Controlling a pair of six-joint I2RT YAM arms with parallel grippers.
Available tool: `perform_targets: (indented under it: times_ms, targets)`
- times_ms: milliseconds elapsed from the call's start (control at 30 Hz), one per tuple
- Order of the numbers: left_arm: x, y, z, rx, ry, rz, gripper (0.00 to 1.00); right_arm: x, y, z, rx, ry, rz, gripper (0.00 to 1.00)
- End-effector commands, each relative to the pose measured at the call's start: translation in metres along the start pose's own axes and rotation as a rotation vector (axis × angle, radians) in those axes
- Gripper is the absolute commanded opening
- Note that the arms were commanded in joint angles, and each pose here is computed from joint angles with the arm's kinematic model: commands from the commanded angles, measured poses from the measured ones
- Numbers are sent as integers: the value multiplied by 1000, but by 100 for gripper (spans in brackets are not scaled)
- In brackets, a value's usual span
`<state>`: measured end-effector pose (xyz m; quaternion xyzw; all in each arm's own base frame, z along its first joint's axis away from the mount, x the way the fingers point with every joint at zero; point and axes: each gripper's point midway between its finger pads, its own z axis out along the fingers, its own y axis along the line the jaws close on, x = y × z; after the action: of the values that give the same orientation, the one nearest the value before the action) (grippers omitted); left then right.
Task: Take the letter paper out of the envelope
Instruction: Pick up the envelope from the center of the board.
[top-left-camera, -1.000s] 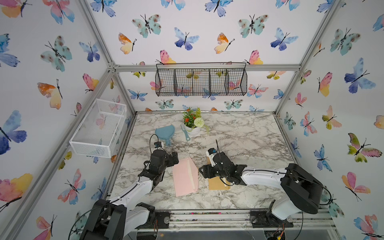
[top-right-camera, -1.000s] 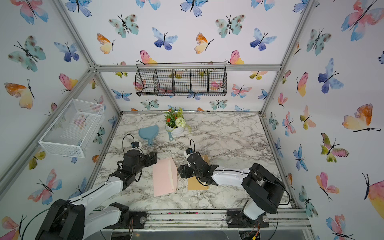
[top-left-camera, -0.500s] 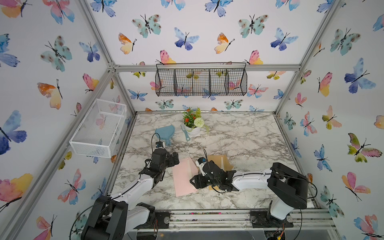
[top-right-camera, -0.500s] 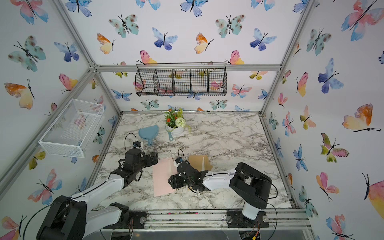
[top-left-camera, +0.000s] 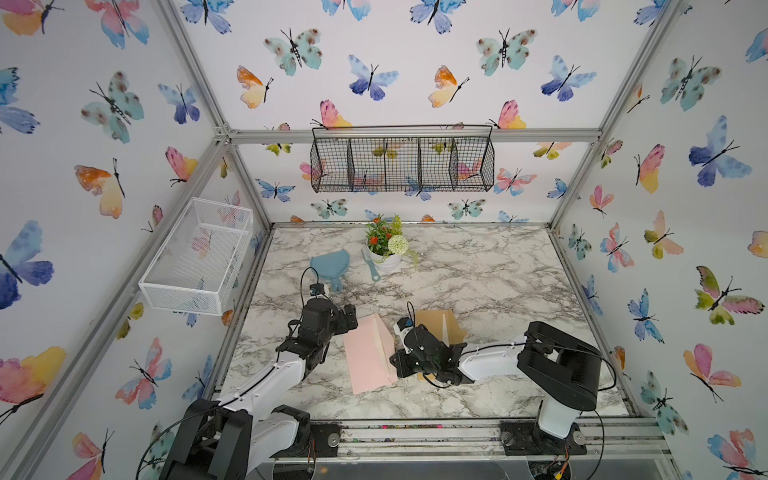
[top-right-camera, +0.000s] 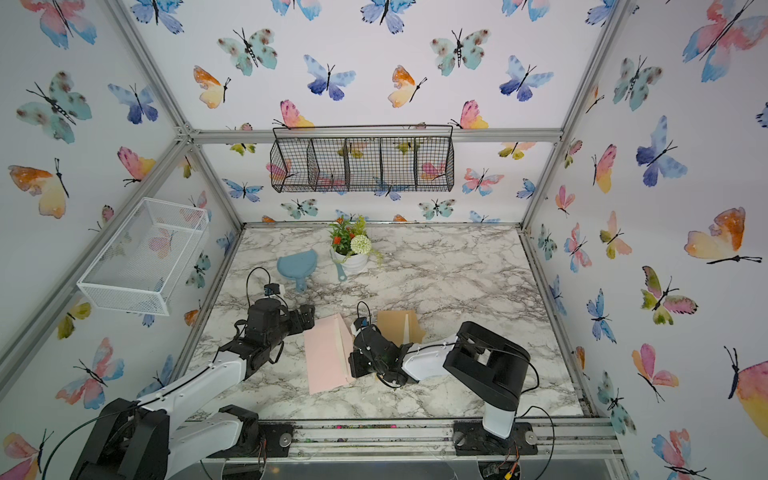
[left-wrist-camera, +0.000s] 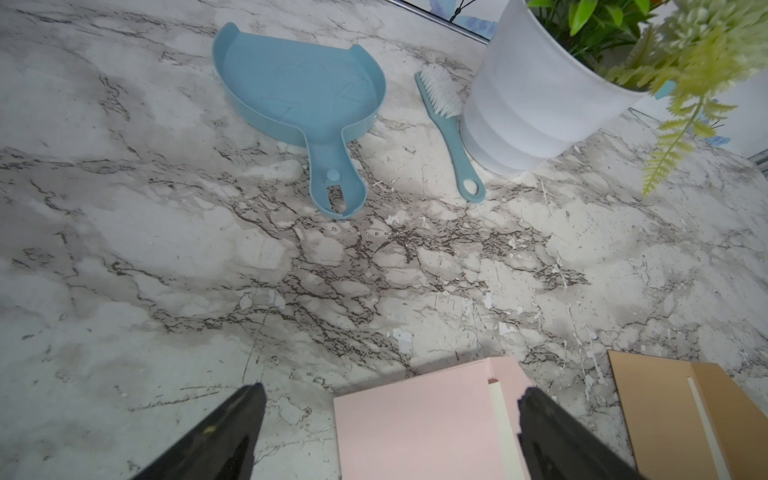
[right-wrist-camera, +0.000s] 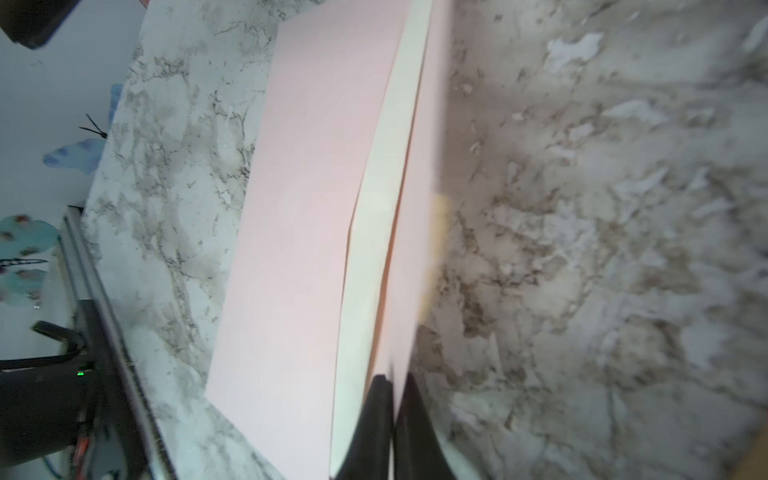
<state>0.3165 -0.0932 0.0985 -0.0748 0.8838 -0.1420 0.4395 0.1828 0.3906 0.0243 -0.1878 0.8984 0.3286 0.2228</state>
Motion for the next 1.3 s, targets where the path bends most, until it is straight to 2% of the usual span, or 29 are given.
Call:
perform_targets:
  times_ms: [0, 167, 300, 433, 600, 800, 933, 1100, 1267]
  targets:
    - [0, -14, -5, 82, -6, 24, 99, -19, 6, -8, 15, -60, -28, 1]
    - [-7, -37, -20, 230, -59, 31, 100, -52, -2, -49, 94, -149, -73, 1]
    - [-15, -65, -45, 421, -143, 71, 98, -83, -3, -92, 78, -218, -92, 1]
    - [-19, -83, -68, 550, -207, 112, 98, -99, 9, -132, 64, -290, -155, 1]
    - [-16, -103, -86, 702, -225, 140, 98, -100, 24, -149, 15, -267, -203, 1]
    - [-5, -123, -94, 858, -171, 148, 98, -106, 54, -167, -109, -281, -252, 2]
    - [-3, -130, -98, 915, -153, 150, 99, -108, 56, -170, -106, -282, -269, 1]
    - [-6, -119, -87, 817, -161, 143, 99, -112, 60, -183, -111, -305, -277, 1]
    - [-7, -119, -92, 829, -179, 141, 100, -113, 65, -193, -132, -322, -282, 1]
